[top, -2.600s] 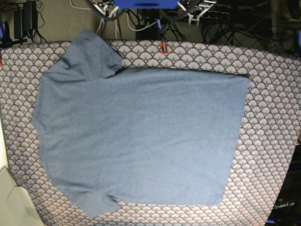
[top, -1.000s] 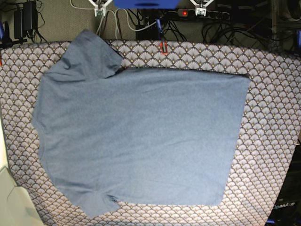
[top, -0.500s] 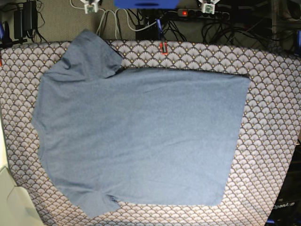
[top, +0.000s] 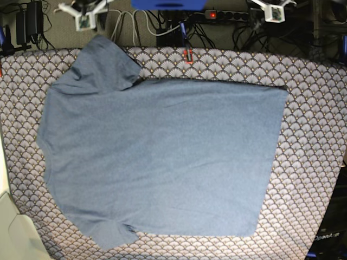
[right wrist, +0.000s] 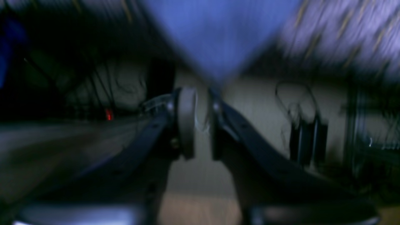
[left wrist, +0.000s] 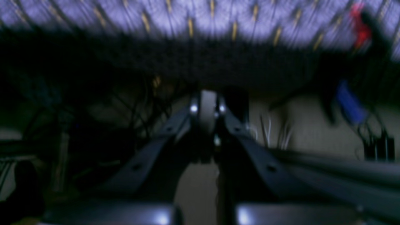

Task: Fold the T-shirt properly
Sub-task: 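Move the right gripper down to the shirt's shoulder corner, then move the left gripper to the opposite shoulder edge and grasp it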

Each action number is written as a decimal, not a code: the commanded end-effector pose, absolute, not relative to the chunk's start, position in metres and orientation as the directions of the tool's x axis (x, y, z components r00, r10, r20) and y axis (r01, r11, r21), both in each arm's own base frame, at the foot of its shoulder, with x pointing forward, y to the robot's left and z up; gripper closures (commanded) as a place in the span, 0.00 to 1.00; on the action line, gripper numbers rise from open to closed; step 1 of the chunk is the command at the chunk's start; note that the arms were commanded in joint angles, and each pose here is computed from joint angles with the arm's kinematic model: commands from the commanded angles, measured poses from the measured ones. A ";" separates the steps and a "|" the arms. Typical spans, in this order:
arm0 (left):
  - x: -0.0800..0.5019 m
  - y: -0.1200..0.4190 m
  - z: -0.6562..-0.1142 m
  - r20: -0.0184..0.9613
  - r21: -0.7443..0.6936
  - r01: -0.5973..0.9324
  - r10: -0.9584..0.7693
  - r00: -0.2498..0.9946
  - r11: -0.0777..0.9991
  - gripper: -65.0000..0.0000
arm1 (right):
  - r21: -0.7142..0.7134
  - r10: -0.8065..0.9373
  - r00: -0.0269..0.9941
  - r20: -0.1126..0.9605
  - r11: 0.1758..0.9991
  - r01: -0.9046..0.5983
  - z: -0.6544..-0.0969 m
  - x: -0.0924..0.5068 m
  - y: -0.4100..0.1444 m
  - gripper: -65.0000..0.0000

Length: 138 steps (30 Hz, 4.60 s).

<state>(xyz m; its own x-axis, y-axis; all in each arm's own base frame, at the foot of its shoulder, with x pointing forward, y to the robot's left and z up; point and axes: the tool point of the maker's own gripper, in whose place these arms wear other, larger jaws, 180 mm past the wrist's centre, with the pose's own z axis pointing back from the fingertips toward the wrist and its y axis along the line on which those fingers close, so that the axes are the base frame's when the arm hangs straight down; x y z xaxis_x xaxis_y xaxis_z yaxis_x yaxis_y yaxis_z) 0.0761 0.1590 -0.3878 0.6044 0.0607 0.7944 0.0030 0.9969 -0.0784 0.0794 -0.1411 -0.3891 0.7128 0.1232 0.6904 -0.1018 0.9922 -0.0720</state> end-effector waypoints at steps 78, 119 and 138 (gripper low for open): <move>0.155 0.223 -0.343 0.888 0.051 -0.108 0.004 0.460 0.993 0.57 | -0.027 0.079 0.766 0.639 0.996 -0.080 -0.417 0.159 -0.201 1.00; 0.224 0.269 -0.362 0.932 0.008 -0.295 0.099 0.348 0.956 0.41 | -0.064 0.115 0.721 0.684 0.993 -0.098 -0.394 0.170 -0.203 1.00; 0.235 0.281 -0.406 0.899 0.000 -0.332 0.146 0.413 0.943 0.41 | -0.066 0.119 0.725 0.679 0.993 -0.101 -0.395 0.169 -0.202 1.00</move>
